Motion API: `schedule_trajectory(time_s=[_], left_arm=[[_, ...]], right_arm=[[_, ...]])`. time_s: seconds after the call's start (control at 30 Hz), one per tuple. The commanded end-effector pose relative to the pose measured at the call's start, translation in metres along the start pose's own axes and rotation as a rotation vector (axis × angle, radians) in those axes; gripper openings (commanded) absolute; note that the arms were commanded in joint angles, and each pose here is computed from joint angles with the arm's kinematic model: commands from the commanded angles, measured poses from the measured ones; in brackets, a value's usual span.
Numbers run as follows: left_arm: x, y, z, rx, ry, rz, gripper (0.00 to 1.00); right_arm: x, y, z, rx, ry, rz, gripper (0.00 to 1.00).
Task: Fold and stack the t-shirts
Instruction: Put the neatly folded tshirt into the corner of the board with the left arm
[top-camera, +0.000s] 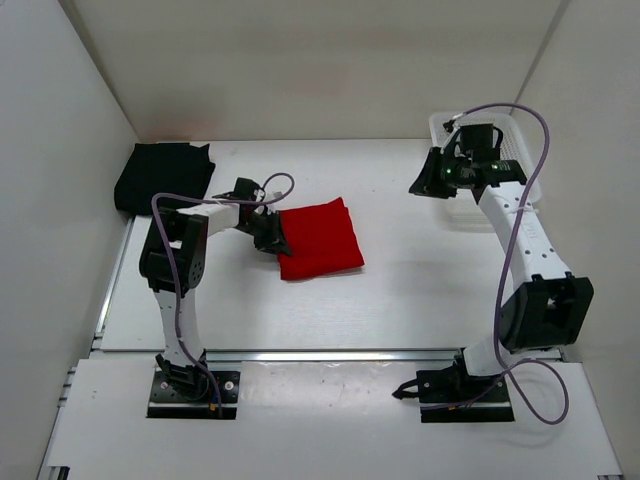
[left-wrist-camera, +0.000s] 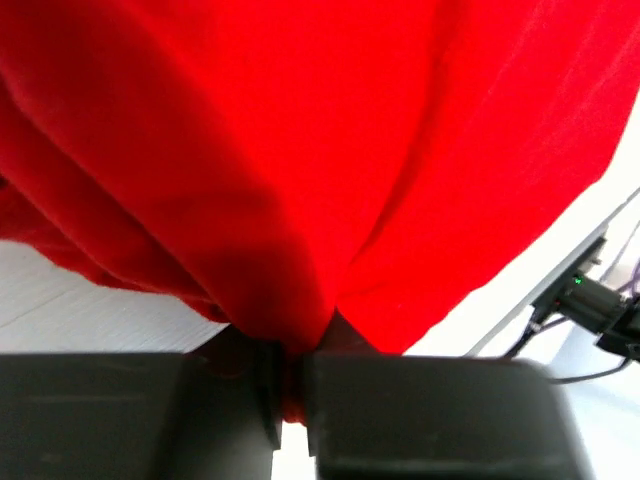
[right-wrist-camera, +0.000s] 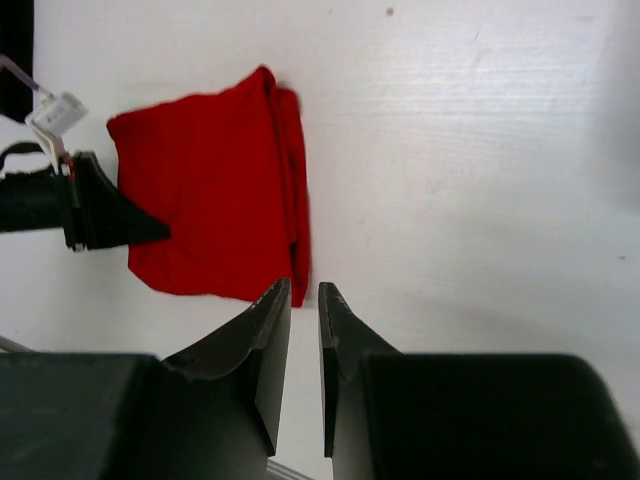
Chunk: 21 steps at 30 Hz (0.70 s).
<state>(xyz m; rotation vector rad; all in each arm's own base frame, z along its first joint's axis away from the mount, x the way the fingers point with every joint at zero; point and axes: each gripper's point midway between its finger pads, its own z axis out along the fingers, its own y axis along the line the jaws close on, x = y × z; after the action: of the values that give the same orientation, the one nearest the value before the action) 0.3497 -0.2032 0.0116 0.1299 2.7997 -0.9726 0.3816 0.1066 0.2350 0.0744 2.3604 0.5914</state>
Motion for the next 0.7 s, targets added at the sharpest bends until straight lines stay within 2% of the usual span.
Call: schedule_trajectory(time_s=[0.0,0.2,0.3,0.37,0.57,0.67], left_arm=[[0.041,0.045,0.019,-0.123,0.146,-0.033,0.06],[0.035,0.043,0.012,-0.116,0.163,0.01,0.0],[-0.008,0.041,-0.014,-0.181,0.083,0.114,0.0],[-0.054,0.039,-0.036,-0.235,-0.012,0.189,0.0],[-0.128,0.081,-0.089,-0.506,-0.157,0.344,0.0],[-0.159,0.105,-0.118,-0.702,-0.205,0.427,0.0]], right_arm=[[-0.027,0.003,-0.004,-0.001,-0.029,-0.012,0.15],[-0.049,0.005,0.002,0.017,-0.035,-0.004,0.15],[-0.059,0.01,0.001,0.014,-0.054,-0.003,0.15],[-0.065,0.011,0.003,0.017,-0.069,0.001,0.16],[-0.074,0.022,0.003,-0.005,-0.097,-0.018,0.15],[-0.079,0.027,0.006,-0.016,-0.093,-0.042,0.15]])
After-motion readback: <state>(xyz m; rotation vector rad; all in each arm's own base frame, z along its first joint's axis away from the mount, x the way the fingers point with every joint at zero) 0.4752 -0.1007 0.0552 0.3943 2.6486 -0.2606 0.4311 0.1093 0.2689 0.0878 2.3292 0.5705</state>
